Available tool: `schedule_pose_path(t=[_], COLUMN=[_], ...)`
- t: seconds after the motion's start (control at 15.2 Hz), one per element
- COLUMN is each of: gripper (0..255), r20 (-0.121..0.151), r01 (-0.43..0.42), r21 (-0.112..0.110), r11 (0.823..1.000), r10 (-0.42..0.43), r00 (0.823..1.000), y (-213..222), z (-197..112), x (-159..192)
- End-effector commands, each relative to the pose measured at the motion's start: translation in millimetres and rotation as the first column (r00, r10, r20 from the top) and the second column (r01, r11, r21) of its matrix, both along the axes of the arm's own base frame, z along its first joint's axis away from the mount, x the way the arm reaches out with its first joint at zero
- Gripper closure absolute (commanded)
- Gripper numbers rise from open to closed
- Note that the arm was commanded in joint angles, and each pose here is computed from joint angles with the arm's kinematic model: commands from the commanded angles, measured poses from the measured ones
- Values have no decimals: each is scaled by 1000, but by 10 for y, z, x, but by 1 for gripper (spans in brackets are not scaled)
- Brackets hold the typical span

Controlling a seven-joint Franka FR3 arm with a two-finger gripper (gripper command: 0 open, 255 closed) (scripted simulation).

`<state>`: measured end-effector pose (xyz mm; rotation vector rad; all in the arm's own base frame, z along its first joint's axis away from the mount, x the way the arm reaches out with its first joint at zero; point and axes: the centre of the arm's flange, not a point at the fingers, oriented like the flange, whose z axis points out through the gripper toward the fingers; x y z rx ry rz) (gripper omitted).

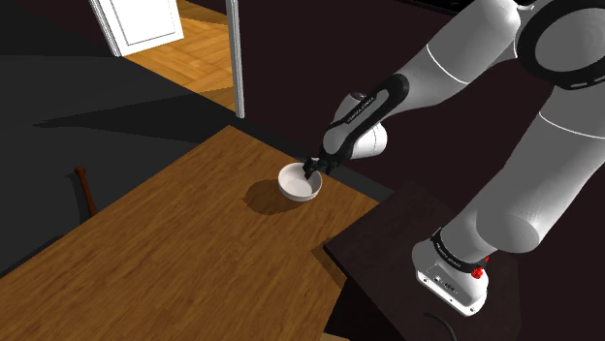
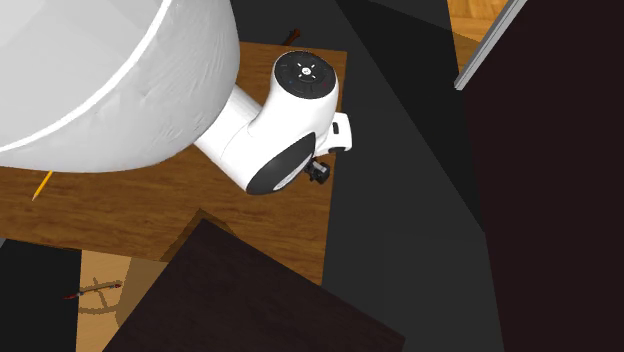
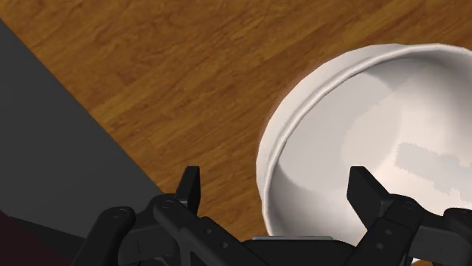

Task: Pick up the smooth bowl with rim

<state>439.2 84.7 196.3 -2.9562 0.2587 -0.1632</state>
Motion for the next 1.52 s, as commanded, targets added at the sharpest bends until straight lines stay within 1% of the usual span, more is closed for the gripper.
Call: schedule_pose_path(t=[0.0,0.07,0.2,0.26,0.86,1.45], gripper=[0,0,0,255,255,255], r20=[0,0,0,1,0,0], r01=[0,0,0,0,0,0], r21=[0,0,0,0,0,0], r11=[1000,1000,1000,1000,1000,1000], r10=[0,0,0,0,0,0], r00=[1000,1000,1000,1000,1000,1000], y=[0,0,0,-2,0,0], z=[-94,-177,-177,-178,-177,298], x=[4,4,3,6,4,4])
